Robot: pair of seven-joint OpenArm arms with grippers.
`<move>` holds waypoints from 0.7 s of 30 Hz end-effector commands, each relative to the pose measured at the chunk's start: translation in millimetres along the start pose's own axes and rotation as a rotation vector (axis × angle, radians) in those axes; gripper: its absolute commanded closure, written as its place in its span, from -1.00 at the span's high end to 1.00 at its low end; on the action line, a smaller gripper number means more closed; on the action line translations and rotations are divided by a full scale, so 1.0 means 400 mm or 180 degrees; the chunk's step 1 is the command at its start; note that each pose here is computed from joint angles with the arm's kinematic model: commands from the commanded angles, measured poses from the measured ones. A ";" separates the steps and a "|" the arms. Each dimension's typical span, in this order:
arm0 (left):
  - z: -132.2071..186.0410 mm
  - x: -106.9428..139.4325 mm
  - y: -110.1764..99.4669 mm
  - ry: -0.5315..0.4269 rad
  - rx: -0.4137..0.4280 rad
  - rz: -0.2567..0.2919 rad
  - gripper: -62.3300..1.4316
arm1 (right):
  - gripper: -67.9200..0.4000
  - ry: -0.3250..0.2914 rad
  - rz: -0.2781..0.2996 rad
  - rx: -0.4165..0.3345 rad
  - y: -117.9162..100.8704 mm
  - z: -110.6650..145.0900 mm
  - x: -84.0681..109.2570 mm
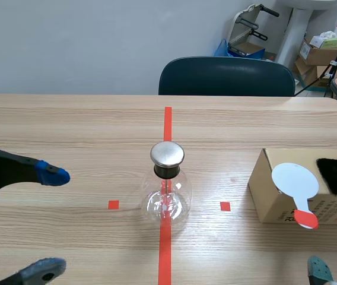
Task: Do the electroscope experiment
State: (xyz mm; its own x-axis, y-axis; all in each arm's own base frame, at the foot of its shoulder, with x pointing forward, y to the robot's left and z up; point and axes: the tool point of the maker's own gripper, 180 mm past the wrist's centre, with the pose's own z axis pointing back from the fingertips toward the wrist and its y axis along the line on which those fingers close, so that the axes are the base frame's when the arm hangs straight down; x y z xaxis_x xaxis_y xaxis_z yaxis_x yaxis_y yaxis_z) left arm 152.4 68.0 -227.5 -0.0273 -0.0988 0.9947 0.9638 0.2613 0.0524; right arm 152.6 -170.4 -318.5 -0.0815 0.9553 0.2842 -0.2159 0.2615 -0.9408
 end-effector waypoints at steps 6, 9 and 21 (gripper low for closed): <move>-0.033 0.001 0.028 -0.0076 0.0292 -0.0127 0.73 | 1.00 -0.0006 0.0013 -0.0070 -0.012 -0.007 -0.001; -0.047 -0.012 0.055 -0.0026 0.0538 -0.0183 0.73 | 1.00 -0.0004 0.0013 -0.0070 -0.012 -0.007 -0.001; -0.037 -0.026 0.176 -0.0093 0.1814 -0.0188 0.73 | 1.00 0.0016 0.0007 -0.0059 -0.011 -0.006 -0.004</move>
State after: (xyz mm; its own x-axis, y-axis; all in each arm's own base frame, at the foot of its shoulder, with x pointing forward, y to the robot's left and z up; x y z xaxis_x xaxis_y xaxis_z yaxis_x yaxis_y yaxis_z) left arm 226.1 74.9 -240.9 -0.0807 -0.1298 0.9883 0.6721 0.7251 0.1501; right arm 152.5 -170.4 -318.7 -0.0805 0.9552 0.2849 -0.2168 0.2623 -0.9403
